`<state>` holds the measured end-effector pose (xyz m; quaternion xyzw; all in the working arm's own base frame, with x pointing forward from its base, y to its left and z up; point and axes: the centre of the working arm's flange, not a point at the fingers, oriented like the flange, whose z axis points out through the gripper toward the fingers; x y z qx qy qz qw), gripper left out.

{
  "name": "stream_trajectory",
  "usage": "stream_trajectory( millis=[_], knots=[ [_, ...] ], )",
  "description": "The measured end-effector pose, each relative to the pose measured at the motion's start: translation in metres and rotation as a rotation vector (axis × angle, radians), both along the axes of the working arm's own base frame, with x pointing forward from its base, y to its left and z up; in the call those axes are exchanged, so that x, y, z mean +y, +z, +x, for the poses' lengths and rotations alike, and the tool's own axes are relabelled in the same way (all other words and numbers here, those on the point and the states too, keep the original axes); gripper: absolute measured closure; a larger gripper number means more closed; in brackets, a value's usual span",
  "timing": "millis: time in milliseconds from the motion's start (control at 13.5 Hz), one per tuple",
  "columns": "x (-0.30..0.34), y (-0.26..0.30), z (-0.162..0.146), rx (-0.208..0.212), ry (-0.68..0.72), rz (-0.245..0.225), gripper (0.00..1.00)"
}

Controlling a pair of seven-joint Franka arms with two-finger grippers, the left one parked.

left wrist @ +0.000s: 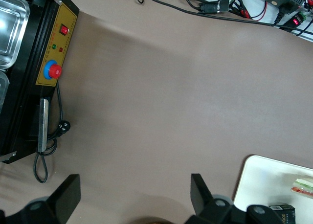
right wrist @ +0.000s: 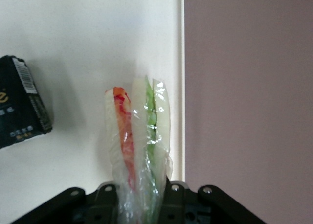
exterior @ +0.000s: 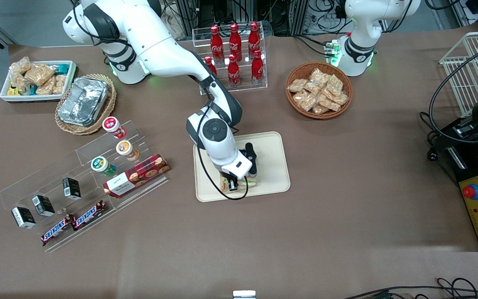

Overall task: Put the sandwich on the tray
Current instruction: 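Lower the sandwich onto the tray beside the black box and release, then raise the open right gripper away from the tray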

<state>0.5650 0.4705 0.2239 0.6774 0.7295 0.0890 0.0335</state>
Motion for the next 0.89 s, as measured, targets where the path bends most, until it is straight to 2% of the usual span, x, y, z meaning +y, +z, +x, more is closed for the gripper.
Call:
stream_trajectory(
  millis=[222,370,667,815,889],
  knots=[
    [-0.001,-0.01,-0.001,0.011,-0.023,-0.007,0.8],
    [-0.002,-0.01,0.0,0.011,-0.028,-0.006,0.64],
    [-0.001,-0.004,0.001,0.014,-0.034,-0.001,0.25],
    [0.003,0.018,0.0,0.044,-0.081,0.001,0.03],
    [0.003,0.036,-0.001,0.065,-0.128,0.004,0.0]
  ],
)
